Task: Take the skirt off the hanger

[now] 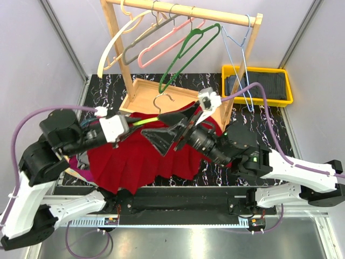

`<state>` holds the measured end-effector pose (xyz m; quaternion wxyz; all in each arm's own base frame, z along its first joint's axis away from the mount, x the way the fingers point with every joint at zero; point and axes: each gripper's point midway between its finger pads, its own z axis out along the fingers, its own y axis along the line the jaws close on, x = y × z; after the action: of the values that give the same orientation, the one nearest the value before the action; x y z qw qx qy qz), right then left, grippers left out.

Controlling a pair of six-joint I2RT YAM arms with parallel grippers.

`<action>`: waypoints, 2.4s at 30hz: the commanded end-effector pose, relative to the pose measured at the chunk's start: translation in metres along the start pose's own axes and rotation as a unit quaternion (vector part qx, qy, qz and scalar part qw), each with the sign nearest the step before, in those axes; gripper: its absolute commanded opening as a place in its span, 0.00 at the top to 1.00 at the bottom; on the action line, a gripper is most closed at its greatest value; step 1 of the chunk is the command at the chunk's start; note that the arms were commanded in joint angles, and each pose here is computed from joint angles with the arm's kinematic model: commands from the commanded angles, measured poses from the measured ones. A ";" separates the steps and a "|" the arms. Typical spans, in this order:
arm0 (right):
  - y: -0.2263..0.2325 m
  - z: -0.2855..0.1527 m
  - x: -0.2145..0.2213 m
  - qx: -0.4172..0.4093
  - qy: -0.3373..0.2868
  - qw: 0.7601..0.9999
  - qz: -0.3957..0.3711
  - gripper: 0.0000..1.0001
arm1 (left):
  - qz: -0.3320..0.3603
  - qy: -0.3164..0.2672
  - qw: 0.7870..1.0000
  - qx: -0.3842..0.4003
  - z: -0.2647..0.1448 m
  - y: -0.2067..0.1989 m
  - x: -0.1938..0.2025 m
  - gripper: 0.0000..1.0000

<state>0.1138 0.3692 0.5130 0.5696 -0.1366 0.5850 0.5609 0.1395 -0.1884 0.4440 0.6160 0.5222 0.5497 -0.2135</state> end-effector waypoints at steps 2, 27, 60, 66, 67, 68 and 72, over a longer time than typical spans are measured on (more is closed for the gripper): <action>0.005 0.001 0.016 -0.020 0.012 1.000 0.007 0.00 | 0.026 -0.135 0.989 -0.056 -0.003 0.036 -0.083 1.00; -0.010 -0.016 -0.036 0.025 -0.042 0.996 -0.069 0.00 | 0.001 -0.115 0.992 -0.056 -0.007 0.027 -0.062 1.00; -0.030 0.039 -0.059 0.024 -0.081 0.991 -0.107 0.46 | -0.021 -0.128 0.992 0.002 -0.007 0.009 -0.075 1.00; -0.022 0.040 -0.067 0.007 -0.095 0.990 -0.105 0.95 | -0.021 -0.115 0.993 0.002 -0.005 0.005 -0.061 1.00; -0.023 0.041 -0.066 0.007 -0.095 0.990 -0.106 1.00 | -0.021 -0.113 0.993 0.001 -0.005 0.005 -0.059 1.00; -0.023 0.041 -0.065 0.005 -0.093 0.990 -0.106 1.00 | -0.021 -0.109 0.994 0.002 -0.004 0.003 -0.055 1.00; -0.020 0.040 -0.064 -0.001 -0.091 0.990 -0.106 1.00 | -0.017 -0.107 0.994 0.003 -0.003 0.002 -0.051 0.92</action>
<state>0.1483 0.3887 0.5226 0.6183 -0.2179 0.5481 0.5194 0.1211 -0.1964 0.4607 0.6248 0.5221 0.5170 -0.2642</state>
